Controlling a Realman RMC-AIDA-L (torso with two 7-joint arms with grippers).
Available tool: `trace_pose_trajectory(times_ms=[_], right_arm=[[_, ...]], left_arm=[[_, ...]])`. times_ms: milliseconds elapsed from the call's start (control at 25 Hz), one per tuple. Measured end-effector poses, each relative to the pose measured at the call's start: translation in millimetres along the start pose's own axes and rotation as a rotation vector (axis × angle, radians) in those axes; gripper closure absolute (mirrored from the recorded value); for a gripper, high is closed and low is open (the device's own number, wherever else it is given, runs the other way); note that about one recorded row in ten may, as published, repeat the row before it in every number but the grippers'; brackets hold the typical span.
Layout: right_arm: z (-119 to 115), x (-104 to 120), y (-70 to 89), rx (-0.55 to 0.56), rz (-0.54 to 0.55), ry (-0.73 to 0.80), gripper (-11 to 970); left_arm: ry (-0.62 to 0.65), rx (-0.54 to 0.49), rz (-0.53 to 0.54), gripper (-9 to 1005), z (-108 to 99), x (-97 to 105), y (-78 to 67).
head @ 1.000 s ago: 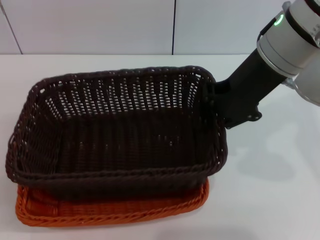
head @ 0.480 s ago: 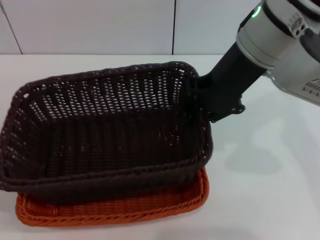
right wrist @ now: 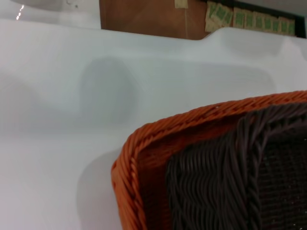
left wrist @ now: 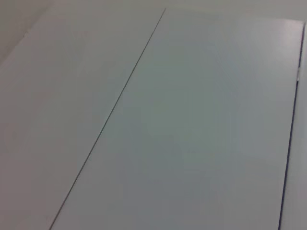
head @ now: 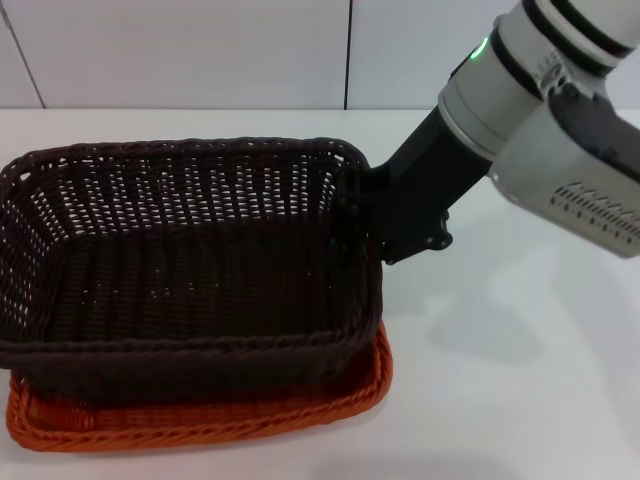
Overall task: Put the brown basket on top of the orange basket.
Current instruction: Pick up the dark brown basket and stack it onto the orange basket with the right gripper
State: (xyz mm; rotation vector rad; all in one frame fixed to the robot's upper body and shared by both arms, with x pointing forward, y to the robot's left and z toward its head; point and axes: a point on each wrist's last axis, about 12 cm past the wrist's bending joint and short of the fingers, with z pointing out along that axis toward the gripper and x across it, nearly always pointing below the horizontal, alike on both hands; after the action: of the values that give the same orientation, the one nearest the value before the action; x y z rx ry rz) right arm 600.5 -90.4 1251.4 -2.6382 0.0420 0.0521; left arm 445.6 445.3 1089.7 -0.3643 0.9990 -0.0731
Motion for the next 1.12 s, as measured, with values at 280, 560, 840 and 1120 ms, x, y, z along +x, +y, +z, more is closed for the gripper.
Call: trace_pose_trajectory(times_ms=[280, 560, 840, 1120], right_arm=[[1.5, -12.5, 11.2, 0.018, 0.014, 0.013, 724], [4.4, -15.5, 16.8, 0.045, 0.028, 0.013, 699], [-14.2, -24.2, 21.8, 0.133, 0.014, 0.095, 670], [-26.5, -28.3, 19.4, 0.179, 0.025, 0.152, 669]], left_arm=[[-0.022, 0.025, 0.012, 450, -7.1, -6.6, 0.8], [-0.035, 0.037, 0.012, 450, -8.3, -8.2, -0.7], [-0.037, 0.039, 0.010, 451, -8.1, -7.8, -1.5], [-0.037, 0.041, 0.005, 450, -6.7, -6.4, -2.9]])
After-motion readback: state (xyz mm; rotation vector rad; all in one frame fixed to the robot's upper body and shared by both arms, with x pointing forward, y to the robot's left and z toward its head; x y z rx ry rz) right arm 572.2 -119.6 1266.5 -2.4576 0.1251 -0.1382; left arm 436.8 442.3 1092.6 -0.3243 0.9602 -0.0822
